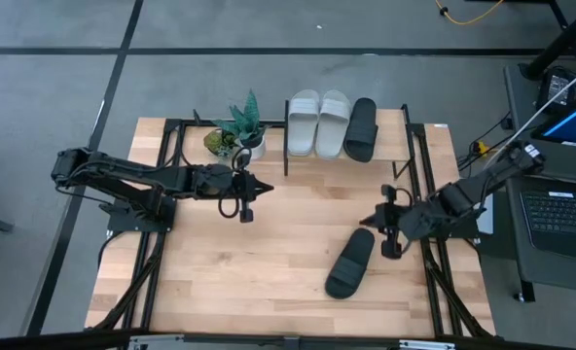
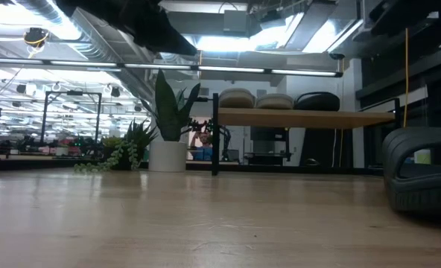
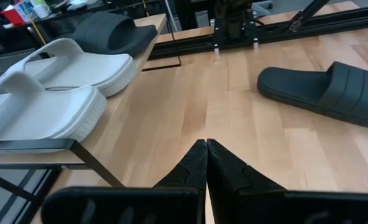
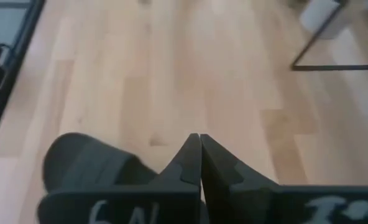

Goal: Pick and place slides into the shelf
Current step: Put the black slipper on the shelf

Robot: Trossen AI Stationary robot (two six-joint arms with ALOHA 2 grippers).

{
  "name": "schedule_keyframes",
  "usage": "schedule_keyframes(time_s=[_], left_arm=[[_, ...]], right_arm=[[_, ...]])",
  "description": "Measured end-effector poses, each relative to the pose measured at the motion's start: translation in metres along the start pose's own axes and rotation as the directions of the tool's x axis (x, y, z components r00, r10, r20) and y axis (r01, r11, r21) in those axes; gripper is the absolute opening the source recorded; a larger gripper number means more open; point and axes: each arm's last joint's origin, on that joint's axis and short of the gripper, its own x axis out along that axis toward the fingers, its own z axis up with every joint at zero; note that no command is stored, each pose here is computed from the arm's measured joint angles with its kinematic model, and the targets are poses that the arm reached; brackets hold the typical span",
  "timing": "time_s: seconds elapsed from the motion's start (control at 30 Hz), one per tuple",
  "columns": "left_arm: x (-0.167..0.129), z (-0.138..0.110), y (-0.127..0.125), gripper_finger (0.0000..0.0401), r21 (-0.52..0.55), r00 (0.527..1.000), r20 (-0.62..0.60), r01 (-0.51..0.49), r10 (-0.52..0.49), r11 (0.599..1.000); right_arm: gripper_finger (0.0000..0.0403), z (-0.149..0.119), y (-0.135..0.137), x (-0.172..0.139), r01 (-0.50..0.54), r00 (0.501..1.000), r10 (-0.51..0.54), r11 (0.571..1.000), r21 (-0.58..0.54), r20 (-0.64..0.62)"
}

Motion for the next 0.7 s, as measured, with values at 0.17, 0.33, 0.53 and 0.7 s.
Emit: schedule_keyframes(time_s=[0.17, 0.33, 0.53, 0.7], left_arm=[[0.0, 0.0, 0.0, 0.0, -0.021, 1.0, 0.002, 0.0, 0.0, 1.0], [0.0, 0.0, 0.0, 0.0, -0.022, 1.0, 0.0, 0.0, 0.0, 1.0], [0.0, -0.001, 0.0, 0.0, -0.02, 1.0, -0.009, 0.001, -0.001, 1.0], [0.0, -0.004, 0.0, 0.0, -0.012, 0.999, -0.039, 0.005, -0.005, 1.0]], right_arm=[[0.0002, -0.002, 0.018, 0.01, -0.016, 0.998, 0.016, 1.0, 0.001, -0.059], [0.0002, 0.007, 0.039, 0.017, 0.01, 0.989, -0.006, 1.0, 0.026, -0.147], [0.0002, 0.021, 0.07, 0.023, 0.058, 0.968, -0.045, 0.997, 0.046, -0.247], [0.0002, 0.036, 0.104, 0.029, 0.064, 0.96, -0.044, 0.996, 0.062, -0.276]])
